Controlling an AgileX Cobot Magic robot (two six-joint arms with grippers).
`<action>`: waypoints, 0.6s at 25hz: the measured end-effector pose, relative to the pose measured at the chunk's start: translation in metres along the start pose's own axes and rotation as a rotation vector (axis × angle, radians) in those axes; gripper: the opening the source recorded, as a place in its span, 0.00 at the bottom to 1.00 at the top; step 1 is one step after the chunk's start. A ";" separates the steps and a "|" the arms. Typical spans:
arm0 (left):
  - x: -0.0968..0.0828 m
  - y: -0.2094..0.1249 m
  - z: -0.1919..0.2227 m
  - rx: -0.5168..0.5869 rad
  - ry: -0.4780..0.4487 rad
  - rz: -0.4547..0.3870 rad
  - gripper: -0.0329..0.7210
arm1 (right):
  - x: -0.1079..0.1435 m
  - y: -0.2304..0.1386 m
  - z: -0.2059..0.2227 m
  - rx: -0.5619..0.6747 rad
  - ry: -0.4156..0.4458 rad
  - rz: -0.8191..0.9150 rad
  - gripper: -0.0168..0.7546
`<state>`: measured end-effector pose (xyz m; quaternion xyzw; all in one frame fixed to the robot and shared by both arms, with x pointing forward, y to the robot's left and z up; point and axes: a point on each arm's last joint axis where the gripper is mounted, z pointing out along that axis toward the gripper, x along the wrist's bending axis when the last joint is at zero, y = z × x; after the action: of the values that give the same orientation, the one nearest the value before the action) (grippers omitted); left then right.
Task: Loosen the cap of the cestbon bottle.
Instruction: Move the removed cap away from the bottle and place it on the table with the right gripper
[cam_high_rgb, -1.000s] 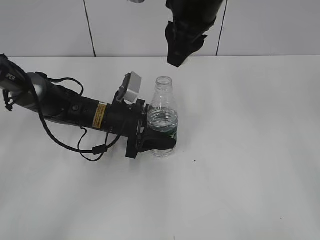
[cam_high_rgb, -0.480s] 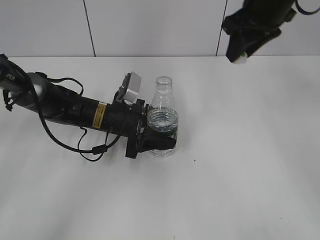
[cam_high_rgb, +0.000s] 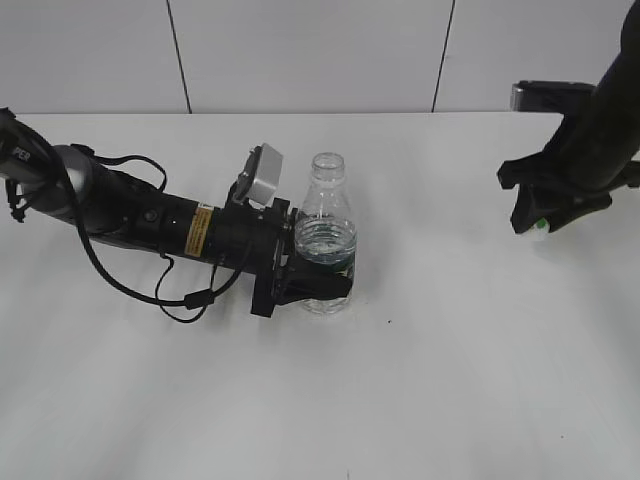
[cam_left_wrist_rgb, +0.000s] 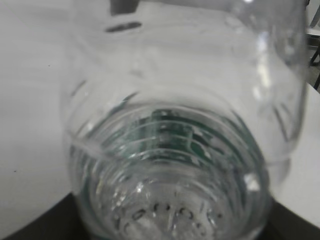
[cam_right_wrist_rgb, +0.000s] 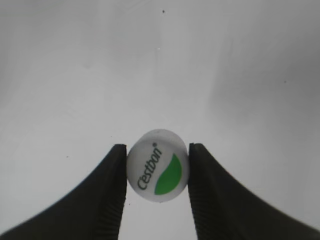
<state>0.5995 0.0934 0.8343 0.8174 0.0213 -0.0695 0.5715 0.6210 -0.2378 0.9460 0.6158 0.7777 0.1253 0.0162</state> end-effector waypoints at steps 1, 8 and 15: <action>0.000 0.000 0.000 0.000 0.000 0.000 0.58 | -0.002 -0.007 0.008 0.002 -0.007 0.020 0.40; 0.000 0.000 0.000 0.000 0.000 0.000 0.58 | -0.007 -0.019 0.031 -0.026 -0.031 0.068 0.40; 0.000 0.000 0.000 0.000 0.000 0.000 0.58 | -0.009 -0.017 0.038 -0.045 -0.040 0.070 0.40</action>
<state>0.5995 0.0934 0.8343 0.8174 0.0213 -0.0695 0.5715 0.6137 -0.2432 0.9045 0.6445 0.7523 0.1305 0.0413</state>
